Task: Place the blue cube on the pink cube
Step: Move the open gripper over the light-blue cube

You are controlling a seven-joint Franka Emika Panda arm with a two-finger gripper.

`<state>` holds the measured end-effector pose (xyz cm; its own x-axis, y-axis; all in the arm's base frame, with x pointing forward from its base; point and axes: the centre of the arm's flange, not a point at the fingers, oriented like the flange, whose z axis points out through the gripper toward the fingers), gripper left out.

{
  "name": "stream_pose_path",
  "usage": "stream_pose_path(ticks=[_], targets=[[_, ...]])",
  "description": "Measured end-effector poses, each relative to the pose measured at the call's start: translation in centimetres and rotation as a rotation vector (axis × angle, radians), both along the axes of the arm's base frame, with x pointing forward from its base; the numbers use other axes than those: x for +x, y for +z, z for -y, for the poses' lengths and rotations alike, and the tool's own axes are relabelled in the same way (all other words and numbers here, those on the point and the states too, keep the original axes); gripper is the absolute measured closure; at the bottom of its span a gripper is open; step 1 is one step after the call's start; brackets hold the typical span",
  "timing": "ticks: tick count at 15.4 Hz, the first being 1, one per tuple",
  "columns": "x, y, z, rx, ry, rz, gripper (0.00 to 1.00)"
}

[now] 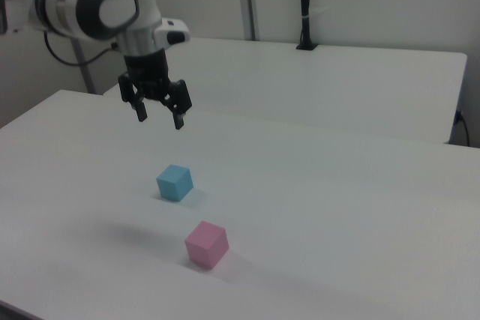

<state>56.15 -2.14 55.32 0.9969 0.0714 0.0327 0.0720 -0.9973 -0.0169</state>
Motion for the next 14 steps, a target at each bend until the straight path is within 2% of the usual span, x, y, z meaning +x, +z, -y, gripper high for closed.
stream_pose_path(ticks=[3,6,14], targets=[[1.0,-5.0,-3.2,0.001,0.04,0.03,0.0],[2.2,-9.0,-5.2,0.007,0.018,0.029,0.0],[5.0,-14.6,-7.3,0.023,-0.054,0.073,0.0]])
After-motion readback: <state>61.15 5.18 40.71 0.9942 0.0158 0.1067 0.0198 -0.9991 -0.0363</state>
